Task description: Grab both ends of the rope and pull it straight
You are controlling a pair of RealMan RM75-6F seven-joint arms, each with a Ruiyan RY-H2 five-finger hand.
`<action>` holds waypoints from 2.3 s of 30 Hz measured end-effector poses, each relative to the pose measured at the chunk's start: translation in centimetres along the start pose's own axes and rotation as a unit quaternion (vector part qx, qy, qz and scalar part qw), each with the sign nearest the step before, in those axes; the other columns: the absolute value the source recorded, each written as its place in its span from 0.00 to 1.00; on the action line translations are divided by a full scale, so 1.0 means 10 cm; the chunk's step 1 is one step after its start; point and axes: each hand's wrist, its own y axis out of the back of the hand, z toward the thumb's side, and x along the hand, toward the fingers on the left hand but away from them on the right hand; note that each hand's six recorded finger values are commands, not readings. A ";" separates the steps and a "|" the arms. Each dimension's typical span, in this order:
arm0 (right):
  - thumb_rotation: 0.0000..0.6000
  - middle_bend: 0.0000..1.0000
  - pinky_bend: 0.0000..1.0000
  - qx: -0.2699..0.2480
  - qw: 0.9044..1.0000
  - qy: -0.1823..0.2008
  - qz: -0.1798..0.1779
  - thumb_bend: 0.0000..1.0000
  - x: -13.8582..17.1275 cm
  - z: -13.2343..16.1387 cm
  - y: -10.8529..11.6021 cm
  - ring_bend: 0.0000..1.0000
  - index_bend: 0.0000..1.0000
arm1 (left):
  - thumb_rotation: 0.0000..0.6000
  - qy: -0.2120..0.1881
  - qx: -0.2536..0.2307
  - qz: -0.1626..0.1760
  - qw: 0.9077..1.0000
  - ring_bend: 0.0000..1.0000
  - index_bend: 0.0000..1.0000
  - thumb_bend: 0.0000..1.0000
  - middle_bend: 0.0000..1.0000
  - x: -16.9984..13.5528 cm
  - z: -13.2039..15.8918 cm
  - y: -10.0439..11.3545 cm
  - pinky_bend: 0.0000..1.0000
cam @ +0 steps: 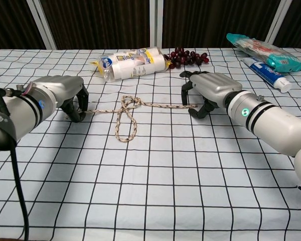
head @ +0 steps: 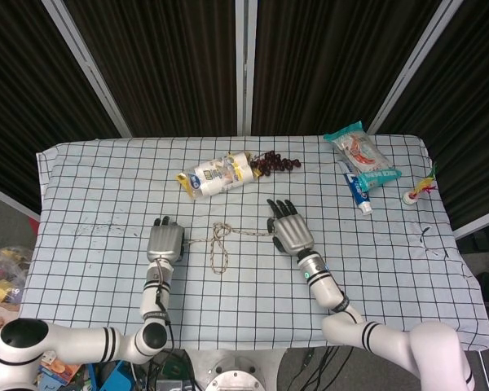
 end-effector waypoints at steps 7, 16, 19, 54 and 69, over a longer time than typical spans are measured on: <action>1.00 0.03 0.00 -0.003 1.000 -0.004 -0.006 0.32 0.00 -0.01 0.00 0.00 0.52 | 1.00 -0.001 -0.002 0.000 1.000 0.11 0.57 0.41 0.33 0.00 0.00 0.00 0.15; 1.00 0.03 0.00 -0.004 1.000 -0.005 -0.005 0.32 -0.01 0.00 -0.01 0.00 0.54 | 1.00 -0.001 -0.001 -0.001 1.000 0.11 0.57 0.41 0.33 0.00 -0.01 0.00 0.15; 1.00 0.03 0.00 -0.005 1.000 -0.005 -0.007 0.32 -0.01 0.00 -0.01 0.00 0.56 | 1.00 -0.001 -0.001 -0.002 1.000 0.11 0.57 0.41 0.33 0.00 -0.01 -0.01 0.15; 1.00 0.06 0.00 -0.034 0.998 -0.036 -0.047 0.34 0.23 -0.27 0.14 0.00 0.68 | 1.00 0.010 -0.021 0.011 1.000 0.11 0.57 0.41 0.35 0.01 -0.30 0.10 0.15; 1.00 0.08 0.00 -0.028 0.994 -0.079 -0.063 0.34 0.73 -0.82 0.24 0.00 0.71 | 1.00 0.003 -0.052 0.018 0.998 0.11 0.57 0.41 0.36 0.01 -0.69 0.20 0.15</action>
